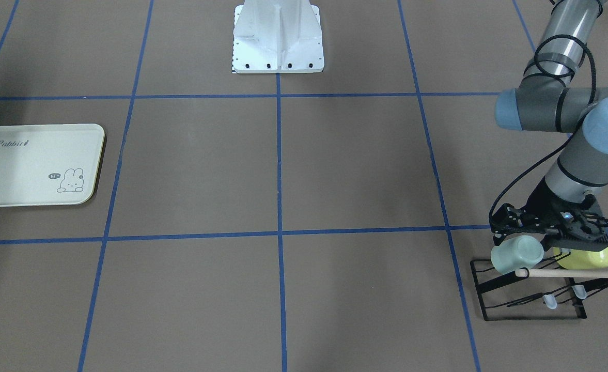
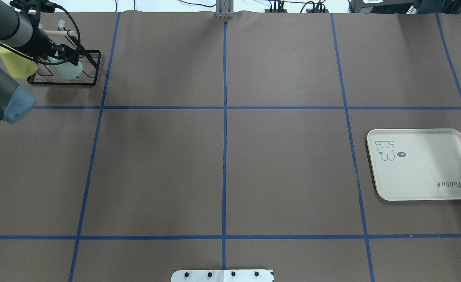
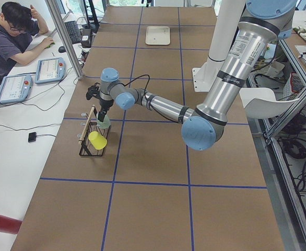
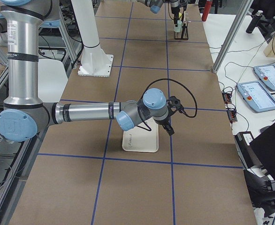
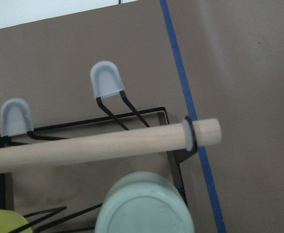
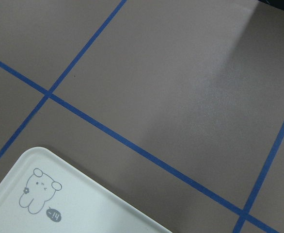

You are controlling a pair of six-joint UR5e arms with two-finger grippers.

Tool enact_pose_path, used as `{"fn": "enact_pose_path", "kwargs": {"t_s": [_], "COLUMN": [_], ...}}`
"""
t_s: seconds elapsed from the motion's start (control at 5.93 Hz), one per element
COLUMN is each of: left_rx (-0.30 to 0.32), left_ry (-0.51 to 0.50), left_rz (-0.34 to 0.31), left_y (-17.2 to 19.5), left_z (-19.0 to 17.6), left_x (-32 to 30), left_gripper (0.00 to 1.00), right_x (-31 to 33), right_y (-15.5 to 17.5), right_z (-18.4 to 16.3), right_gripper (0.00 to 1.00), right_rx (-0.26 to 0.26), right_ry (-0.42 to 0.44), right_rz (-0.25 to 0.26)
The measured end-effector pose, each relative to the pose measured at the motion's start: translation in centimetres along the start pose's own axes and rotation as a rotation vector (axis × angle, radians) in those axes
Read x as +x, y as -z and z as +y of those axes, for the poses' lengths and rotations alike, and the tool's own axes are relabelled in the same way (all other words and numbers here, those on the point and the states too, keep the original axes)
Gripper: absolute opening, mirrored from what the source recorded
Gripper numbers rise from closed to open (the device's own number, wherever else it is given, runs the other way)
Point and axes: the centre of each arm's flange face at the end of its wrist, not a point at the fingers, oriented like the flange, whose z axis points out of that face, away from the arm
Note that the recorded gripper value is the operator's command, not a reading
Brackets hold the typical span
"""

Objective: Left arm grabs green cup and hands to right arm on tray

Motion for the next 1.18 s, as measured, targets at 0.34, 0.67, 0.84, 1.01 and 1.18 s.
{"fn": "enact_pose_path", "kwargs": {"t_s": [0.34,0.67,0.84,1.01,1.18], "left_rx": [0.002,0.007,0.017,0.036,0.061], "left_ry": [-0.005,-0.010,-0.012,-0.013,-0.013], "left_rz": [0.002,0.004,0.007,0.012,0.018], "left_y": [-0.1,0.2,0.8,1.9,3.4], "left_z": [0.0,0.0,-0.2,-0.6,-0.8], "left_x": [0.0,0.0,0.0,0.0,-0.3], "left_gripper": [0.32,0.07,0.04,0.01,0.01], "right_x": [0.0,-0.1,-0.1,-0.1,-0.1], "right_y": [0.0,0.1,0.1,0.1,0.1], "right_z": [0.0,-0.2,-0.4,-0.4,-0.5], "right_gripper": [1.00,1.00,1.00,1.00,1.00], "right_rx": [0.000,0.003,0.004,0.005,0.006], "right_ry": [0.001,0.004,0.005,0.007,0.008], "right_rz": [0.001,0.002,0.002,0.002,0.002]}}
